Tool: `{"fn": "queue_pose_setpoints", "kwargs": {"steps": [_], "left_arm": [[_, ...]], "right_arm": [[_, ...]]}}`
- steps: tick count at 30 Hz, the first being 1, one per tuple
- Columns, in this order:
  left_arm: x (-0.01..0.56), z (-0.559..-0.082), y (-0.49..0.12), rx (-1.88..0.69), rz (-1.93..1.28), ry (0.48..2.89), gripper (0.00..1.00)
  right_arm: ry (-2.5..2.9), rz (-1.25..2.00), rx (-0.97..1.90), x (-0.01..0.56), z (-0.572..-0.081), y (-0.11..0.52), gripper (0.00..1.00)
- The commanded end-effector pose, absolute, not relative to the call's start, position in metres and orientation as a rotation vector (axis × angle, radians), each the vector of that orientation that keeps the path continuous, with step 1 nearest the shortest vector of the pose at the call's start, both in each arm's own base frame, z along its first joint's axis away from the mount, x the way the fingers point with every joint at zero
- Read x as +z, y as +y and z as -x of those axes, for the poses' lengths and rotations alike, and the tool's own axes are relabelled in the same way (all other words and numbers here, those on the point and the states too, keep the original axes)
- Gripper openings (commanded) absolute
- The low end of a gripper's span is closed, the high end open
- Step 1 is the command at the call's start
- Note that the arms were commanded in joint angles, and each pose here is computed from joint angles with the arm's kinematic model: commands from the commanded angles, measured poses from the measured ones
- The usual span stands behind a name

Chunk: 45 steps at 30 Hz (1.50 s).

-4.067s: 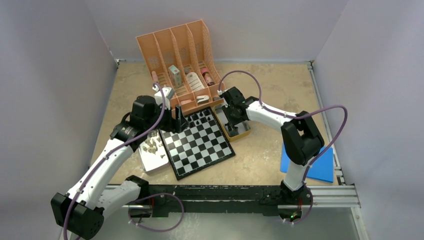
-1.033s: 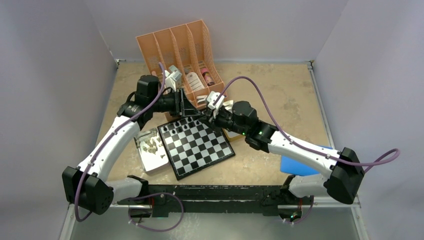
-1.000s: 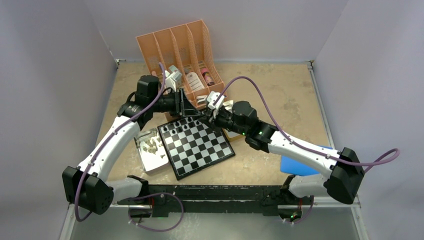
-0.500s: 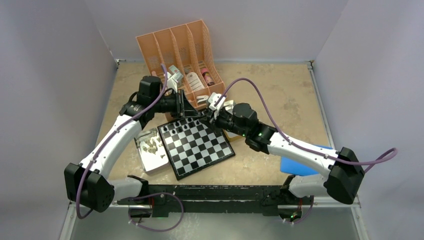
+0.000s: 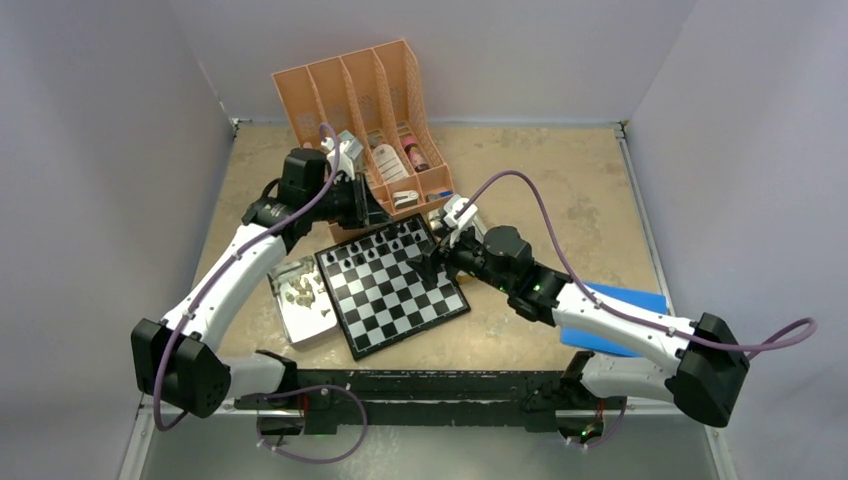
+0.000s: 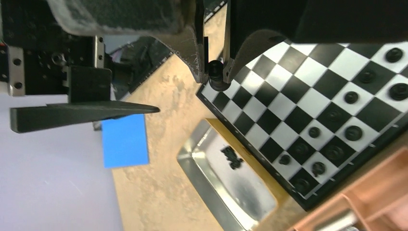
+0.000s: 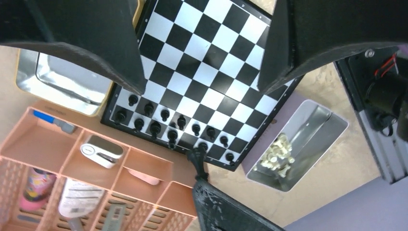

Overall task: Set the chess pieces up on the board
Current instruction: Place the chess piece on the chessboard.

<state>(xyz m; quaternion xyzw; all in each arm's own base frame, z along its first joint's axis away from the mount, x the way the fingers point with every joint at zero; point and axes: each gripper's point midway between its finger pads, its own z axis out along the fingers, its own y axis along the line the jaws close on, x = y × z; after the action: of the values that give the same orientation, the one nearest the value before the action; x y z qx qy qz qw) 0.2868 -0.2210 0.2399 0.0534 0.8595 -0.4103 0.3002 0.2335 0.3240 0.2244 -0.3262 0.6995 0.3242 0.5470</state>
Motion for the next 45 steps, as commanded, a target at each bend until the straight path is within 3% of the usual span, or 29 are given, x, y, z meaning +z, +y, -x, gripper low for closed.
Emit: {"fn": "queue_pose_setpoints", "kwargs": {"steps": [1, 3, 13, 29, 45], "left_arm": [[0.257, -0.316, -0.208, -0.84, -0.146, 2.19, 0.02], [0.255, -0.326, -0.198, -0.738, -0.11, 2.179, 0.02], [0.21, -0.36, -0.167, -0.429, 0.009, 2.202, 0.02], [0.139, -0.357, -0.154, -0.308, 0.126, 2.334, 0.02], [0.112, -0.362, -0.156, -0.298, 0.135, 2.347, 0.02]], "right_arm": [[1.675, 0.578, 0.733, 0.237, -0.249, 0.31, 0.93], [1.718, 0.507, 0.695, 0.23, -0.256, 0.302, 0.99], [1.881, 0.237, 0.631, 0.196, -0.302, 0.253, 0.99], [1.873, 0.236, 0.659, 0.197, -0.3, 0.252, 0.99], [1.88, 0.255, 0.662, 0.194, -0.299, 0.253, 0.99]]}}
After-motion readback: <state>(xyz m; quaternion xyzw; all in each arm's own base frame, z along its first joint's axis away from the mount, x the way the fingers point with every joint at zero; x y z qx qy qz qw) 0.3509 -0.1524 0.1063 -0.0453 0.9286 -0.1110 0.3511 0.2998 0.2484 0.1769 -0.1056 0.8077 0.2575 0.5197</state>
